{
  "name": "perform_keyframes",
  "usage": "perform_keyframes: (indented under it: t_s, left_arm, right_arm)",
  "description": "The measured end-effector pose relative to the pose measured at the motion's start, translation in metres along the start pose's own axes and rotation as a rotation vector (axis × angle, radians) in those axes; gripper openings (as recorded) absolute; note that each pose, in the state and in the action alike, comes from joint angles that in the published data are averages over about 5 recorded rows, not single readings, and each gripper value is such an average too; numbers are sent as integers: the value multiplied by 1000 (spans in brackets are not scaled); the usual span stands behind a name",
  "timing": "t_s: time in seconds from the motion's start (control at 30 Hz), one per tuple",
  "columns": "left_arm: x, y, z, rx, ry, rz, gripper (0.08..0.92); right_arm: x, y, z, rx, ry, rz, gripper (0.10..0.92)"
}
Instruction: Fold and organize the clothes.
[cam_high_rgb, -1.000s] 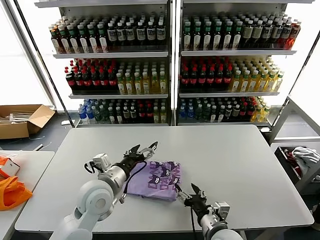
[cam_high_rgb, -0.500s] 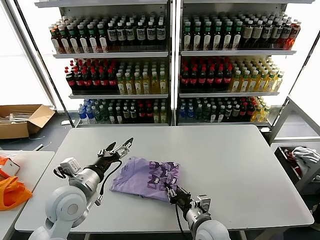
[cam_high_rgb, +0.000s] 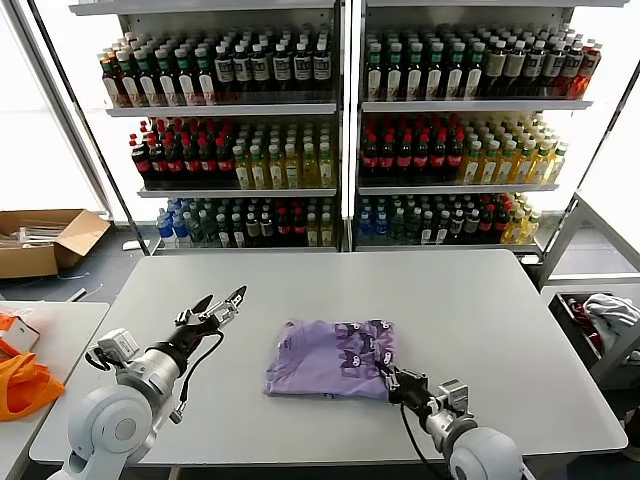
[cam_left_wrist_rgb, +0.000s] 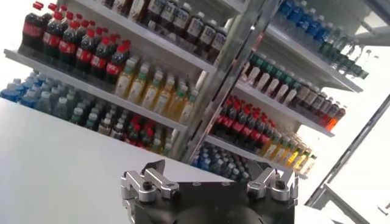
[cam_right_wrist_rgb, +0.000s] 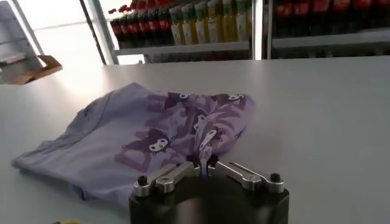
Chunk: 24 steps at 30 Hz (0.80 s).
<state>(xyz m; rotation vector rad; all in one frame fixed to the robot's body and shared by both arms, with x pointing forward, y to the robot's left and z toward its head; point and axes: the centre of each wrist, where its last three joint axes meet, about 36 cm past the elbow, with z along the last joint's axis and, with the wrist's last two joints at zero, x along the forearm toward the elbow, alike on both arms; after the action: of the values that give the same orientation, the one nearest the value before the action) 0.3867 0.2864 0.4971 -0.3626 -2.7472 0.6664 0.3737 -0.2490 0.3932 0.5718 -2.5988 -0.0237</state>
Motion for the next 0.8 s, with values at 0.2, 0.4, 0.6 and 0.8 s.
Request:
perform_keyframes:
  t_s: [0.2,0.4,0.6,0.8]
  left_arm:
    - [5,3,3,9,-4,-9,823]
    - [10,6,3,10,-10,-18,823]
    - [15,5,3,12,-17,-13,823]
    - [19,2,5,14,-28,-8,823]
  right_arm:
    - [6,-22,-6,62,3,41,195]
    - [7,-34,-19,112,-57,92,368]
    - [10,-37,-44,166,-154,149,541]
    - [-6,-17,-75,192,-240,159,714]
